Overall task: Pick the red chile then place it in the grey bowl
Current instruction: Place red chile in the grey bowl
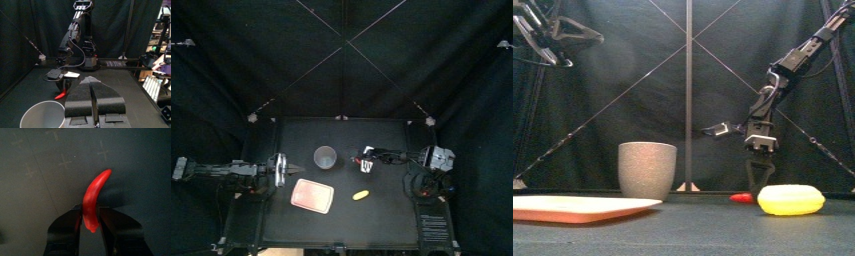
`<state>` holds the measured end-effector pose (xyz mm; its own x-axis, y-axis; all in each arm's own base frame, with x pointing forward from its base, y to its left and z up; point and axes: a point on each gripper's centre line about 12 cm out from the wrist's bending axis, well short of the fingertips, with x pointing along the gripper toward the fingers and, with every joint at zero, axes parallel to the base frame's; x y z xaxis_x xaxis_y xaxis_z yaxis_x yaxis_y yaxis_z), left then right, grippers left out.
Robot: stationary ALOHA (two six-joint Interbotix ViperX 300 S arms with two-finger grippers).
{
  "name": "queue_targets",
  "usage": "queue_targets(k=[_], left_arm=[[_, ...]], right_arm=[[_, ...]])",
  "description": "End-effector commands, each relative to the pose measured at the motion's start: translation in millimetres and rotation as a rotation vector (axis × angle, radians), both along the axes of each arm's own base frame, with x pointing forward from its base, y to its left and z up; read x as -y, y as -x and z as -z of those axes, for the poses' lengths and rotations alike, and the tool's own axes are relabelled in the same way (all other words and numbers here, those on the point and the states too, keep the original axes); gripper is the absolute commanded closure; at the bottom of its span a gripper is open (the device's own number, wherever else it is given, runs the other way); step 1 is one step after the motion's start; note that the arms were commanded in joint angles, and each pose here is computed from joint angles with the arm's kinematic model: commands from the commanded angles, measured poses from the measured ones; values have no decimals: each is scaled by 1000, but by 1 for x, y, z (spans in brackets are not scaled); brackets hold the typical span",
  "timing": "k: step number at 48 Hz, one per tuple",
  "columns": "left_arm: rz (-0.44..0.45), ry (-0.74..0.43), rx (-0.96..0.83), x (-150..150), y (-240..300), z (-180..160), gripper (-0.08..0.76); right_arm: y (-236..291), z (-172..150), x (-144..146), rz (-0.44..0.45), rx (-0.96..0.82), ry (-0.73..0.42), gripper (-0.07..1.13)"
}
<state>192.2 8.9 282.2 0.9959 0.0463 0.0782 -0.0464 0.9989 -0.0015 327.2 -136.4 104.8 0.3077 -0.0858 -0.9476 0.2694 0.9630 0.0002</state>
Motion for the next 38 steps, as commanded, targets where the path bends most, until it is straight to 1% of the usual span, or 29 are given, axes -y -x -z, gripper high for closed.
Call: queue_targets(k=[1, 4, 8, 14, 17, 20, 23, 28, 38], left_arm=[[-1, -5, 12, 0, -1, -5, 705], [-1, -5, 11, 0, -1, -4, 705], [-1, -5, 11, 0, -1, -4, 705], [-1, -5, 12, 0, -1, -5, 705], [1, -5, 12, 0, -1, -5, 705], [-1, -5, 12, 0, -1, -5, 705], [-1, -5, 11, 0, -1, -4, 705], [-1, -5, 14, 0, -1, -5, 705], [-1, -4, 12, 0, -1, -5, 705]], right_arm=[[-12, -28, 5, 1, 91, 37, 445], [-20, -46, 6, -1, 139, 56, 441], [-33, -78, 5, -16, 225, 89, 441], [-60, -134, -7, -66, 378, 140, 441], [-74, -155, -15, -94, 438, 157, 441], [-87, -168, -21, -117, 480, 167, 441], [-100, -175, -26, -131, 511, 167, 441], [-121, -175, -31, -152, 528, 159, 438], [-152, -157, -23, -148, 515, 148, 420]])
